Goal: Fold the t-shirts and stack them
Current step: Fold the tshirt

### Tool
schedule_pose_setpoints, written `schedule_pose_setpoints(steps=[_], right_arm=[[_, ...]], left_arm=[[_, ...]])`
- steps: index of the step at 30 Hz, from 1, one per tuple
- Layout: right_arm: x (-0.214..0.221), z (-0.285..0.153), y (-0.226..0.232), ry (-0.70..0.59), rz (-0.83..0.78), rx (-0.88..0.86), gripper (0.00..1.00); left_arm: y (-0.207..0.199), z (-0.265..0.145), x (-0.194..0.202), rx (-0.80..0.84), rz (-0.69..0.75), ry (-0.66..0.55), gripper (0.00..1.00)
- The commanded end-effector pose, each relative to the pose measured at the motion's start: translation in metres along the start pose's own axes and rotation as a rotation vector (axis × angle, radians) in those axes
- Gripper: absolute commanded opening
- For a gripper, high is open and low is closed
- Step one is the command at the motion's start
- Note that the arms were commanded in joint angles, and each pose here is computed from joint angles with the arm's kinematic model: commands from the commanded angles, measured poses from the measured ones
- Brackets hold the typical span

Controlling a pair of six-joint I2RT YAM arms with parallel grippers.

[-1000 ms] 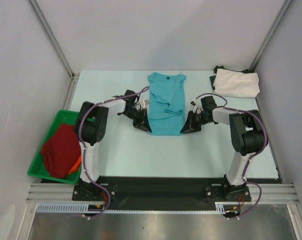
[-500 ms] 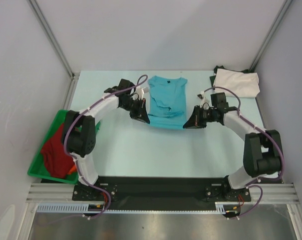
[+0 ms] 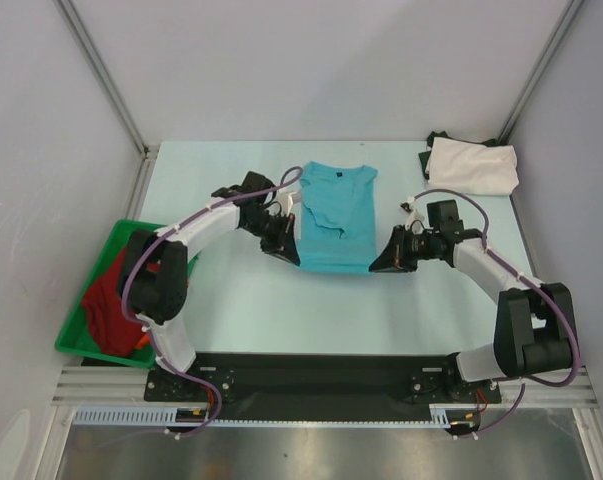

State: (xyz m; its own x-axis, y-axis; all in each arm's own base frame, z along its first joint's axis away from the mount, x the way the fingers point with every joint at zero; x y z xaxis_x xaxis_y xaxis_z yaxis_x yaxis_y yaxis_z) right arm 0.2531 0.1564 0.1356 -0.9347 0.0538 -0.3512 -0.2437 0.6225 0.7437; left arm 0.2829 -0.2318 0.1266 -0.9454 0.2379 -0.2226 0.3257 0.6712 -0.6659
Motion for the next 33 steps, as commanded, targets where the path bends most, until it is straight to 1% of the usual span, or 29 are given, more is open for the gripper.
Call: schedule_pose_setpoints(steps=[1, 5, 8, 9, 11, 12, 13, 14, 15, 16, 17, 18, 19, 20, 21, 22, 23, 24, 25, 26, 27, 29, 30, 31, 32, 33], right_arm=[[0.001, -0.002, 0.002, -0.017, 0.004, -0.016, 0.0], [0.0, 0.007, -0.01, -0.005, 0.008, 0.004, 0.0], [-0.007, 0.014, -0.018, 0.004, 0.007, 0.016, 0.0], [-0.021, 0.013, -0.014, -0.015, -0.017, 0.011, 0.0], [-0.038, 0.019, -0.017, -0.024, -0.035, 0.012, 0.0], [-0.049, 0.019, -0.016, -0.038, -0.047, 0.01, 0.0], [-0.074, 0.016, -0.008, -0.081, -0.097, 0.001, 0.0], [-0.085, 0.023, -0.015, -0.079, -0.094, 0.007, 0.0], [-0.097, 0.024, -0.015, -0.092, -0.109, 0.006, 0.0], [-0.128, 0.02, -0.006, -0.143, -0.163, -0.001, 0.0], [-0.141, 0.022, -0.008, -0.156, -0.177, 0.002, 0.0], [-0.156, 0.022, -0.007, -0.174, -0.202, 0.004, 0.0], [-0.178, 0.029, -0.011, -0.187, -0.221, 0.006, 0.0], [-0.192, 0.031, -0.012, -0.203, -0.24, 0.01, 0.0], [-0.203, 0.036, -0.018, -0.212, -0.246, 0.016, 0.0], [-0.211, 0.047, -0.033, -0.209, -0.234, 0.034, 0.0], [-0.237, 0.046, -0.034, -0.273, -0.279, 0.065, 0.0], [-0.248, 0.049, -0.041, -0.297, -0.288, 0.083, 0.01], [-0.259, 0.052, -0.046, -0.318, -0.299, 0.103, 0.2], [-0.274, 0.062, -0.058, -0.341, -0.332, 0.136, 0.32], [-0.283, 0.062, -0.06, -0.357, -0.357, 0.162, 0.5], [-0.294, 0.06, -0.07, -0.381, -0.366, 0.257, 0.63], [-0.299, 0.055, -0.065, -0.397, -0.378, 0.271, 0.67], [-0.3, 0.05, -0.064, -0.402, -0.387, 0.28, 0.73], [-0.298, 0.039, -0.056, -0.404, -0.395, 0.275, 0.74], [-0.29, 0.037, -0.059, -0.384, -0.385, 0.272, 0.75]], left_arm=[[-0.001, -0.005, 0.005, -0.003, 0.028, -0.014, 0.0], [0.007, 0.002, 0.005, 0.002, -0.006, -0.003, 0.01], [0.008, 0.003, -0.01, 0.0, -0.003, -0.017, 0.0], [0.004, -0.002, -0.023, 0.0, 0.013, -0.037, 0.0], [0.01, -0.001, -0.037, -0.003, 0.011, -0.047, 0.0], [0.006, -0.007, -0.054, -0.001, 0.034, -0.083, 0.0], [0.013, -0.002, -0.062, -0.01, 0.031, -0.086, 0.0], [0.01, -0.012, -0.085, -0.014, 0.059, -0.14, 0.0], [0.012, -0.014, -0.096, -0.017, 0.067, -0.157, 0.01], [0.023, -0.007, -0.106, -0.03, 0.064, -0.16, 0.0], [0.028, -0.01, -0.119, -0.037, 0.073, -0.186, 0.0], [0.021, -0.022, -0.144, -0.041, 0.118, -0.247, 0.0], [0.032, -0.012, -0.155, -0.048, 0.111, -0.245, 0.0], [0.037, -0.013, -0.168, -0.054, 0.116, -0.266, 0.0], [0.027, -0.025, -0.195, -0.051, 0.17, -0.335, 0.01], [0.044, -0.01, -0.206, -0.063, 0.169, -0.331, 0.05], [0.053, -0.011, -0.221, -0.106, 0.178, -0.369, 0.1], [0.045, -0.024, -0.247, -0.117, 0.23, -0.45, 0.29], [0.059, -0.013, -0.256, -0.13, 0.228, -0.462, 0.46], [0.062, -0.018, -0.271, -0.144, 0.251, -0.519, 0.65], [0.058, -0.027, -0.285, -0.155, 0.278, -0.575, 0.7], [0.062, -0.037, -0.295, -0.17, 0.287, -0.619, 0.76], [0.068, -0.04, -0.294, -0.208, 0.266, -0.625, 0.8], [0.062, -0.053, -0.292, -0.221, 0.266, -0.638, 0.82], [0.061, -0.057, -0.287, -0.233, 0.27, -0.628, 0.82], [0.067, -0.049, -0.273, -0.239, 0.248, -0.577, 0.82]])
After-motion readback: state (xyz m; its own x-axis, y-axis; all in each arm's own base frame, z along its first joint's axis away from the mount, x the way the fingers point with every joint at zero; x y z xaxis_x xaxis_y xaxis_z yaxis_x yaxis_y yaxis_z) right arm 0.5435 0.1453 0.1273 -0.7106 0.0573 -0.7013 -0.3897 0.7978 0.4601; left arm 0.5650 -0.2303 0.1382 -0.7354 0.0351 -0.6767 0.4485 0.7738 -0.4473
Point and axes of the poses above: each gripper's point midway between its finger pads, its own z axis out along the fingers, its own y axis along the line the jaws close on, x = y × z, the point moved 3 cm from there along -z, back along the fingers, and after that the axes turned 5 degrees about -z, right-handed, at the moved point
